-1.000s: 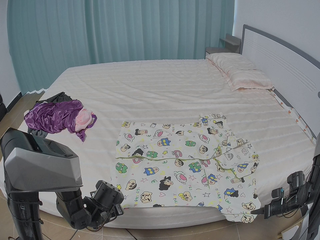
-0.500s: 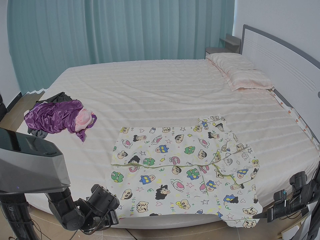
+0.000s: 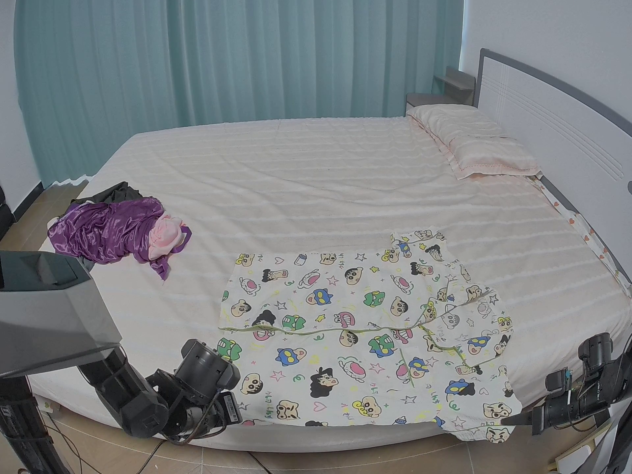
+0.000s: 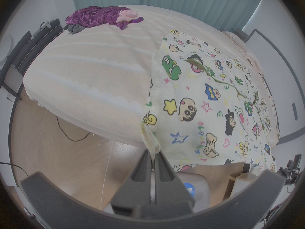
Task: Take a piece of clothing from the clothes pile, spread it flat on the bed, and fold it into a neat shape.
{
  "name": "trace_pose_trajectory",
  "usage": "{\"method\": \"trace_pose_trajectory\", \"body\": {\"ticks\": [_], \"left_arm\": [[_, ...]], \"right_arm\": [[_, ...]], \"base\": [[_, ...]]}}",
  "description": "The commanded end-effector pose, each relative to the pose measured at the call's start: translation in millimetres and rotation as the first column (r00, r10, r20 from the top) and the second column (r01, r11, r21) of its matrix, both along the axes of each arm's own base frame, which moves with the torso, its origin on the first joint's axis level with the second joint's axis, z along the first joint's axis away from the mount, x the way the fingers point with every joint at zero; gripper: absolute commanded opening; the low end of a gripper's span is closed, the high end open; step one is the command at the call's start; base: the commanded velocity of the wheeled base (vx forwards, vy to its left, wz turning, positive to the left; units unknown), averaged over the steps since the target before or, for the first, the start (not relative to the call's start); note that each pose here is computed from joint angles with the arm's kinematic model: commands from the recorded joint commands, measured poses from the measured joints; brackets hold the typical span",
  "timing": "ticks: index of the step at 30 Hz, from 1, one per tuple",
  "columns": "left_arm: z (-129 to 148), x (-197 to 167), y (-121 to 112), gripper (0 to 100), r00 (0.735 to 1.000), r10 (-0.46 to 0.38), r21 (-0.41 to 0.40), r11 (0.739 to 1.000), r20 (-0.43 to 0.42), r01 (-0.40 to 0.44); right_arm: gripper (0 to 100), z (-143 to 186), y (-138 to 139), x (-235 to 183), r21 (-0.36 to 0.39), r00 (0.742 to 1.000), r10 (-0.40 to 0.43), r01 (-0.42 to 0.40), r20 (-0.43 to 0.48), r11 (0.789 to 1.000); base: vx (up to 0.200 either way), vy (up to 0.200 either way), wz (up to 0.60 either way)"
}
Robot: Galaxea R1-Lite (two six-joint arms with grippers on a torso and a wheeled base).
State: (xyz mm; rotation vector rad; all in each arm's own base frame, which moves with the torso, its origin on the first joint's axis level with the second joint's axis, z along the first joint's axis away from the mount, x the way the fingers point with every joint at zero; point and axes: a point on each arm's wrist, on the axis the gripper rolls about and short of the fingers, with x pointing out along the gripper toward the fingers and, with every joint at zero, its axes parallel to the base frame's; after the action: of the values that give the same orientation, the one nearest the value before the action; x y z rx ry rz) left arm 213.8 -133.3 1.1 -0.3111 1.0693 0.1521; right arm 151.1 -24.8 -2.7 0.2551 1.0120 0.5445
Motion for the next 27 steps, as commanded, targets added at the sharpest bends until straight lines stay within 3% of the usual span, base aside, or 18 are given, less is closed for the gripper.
{"method": "trace_pose_trajectory", "body": {"ticks": [1,11,18,22,27], "left_arm": [[29.8,18.4,-7.2,0,1.000,0.003,-0.062,0.998,0.012,-0.003],[46.9,39.5,-5.7,0,0.996,0.034,-0.092,0.995,-0.084,-0.042],[56.6,46.5,6.1,0,0.974,0.065,-0.053,0.996,-0.219,-0.078],[53.3,33.1,13.2,0,0.938,0.008,0.015,1.000,-0.346,-0.003],[51.5,25.4,14.1,0,0.912,-0.032,0.046,0.997,-0.410,0.056]], "right_arm": [[0,9.5,-3.5,18.5,0.006,0.997,-0.034,0.034,0.068,0.999],[0,22.7,-1.4,43.2,0.057,0.990,-0.061,0.054,0.125,0.997],[0,34.2,-3.5,55.3,0.079,0.982,-0.092,0.080,0.168,0.994],[0,40.2,-4.0,54.7,0.090,0.977,-0.112,0.097,0.181,0.991],[0,40.6,-3.3,51.0,0.090,0.978,-0.114,0.099,0.175,0.991]], "base": [[0.000,0.000,0.00],[0.000,0.000,0.00],[0.000,0.000,0.00],[0.000,0.000,0.00],[0.000,0.000,0.00]]}}
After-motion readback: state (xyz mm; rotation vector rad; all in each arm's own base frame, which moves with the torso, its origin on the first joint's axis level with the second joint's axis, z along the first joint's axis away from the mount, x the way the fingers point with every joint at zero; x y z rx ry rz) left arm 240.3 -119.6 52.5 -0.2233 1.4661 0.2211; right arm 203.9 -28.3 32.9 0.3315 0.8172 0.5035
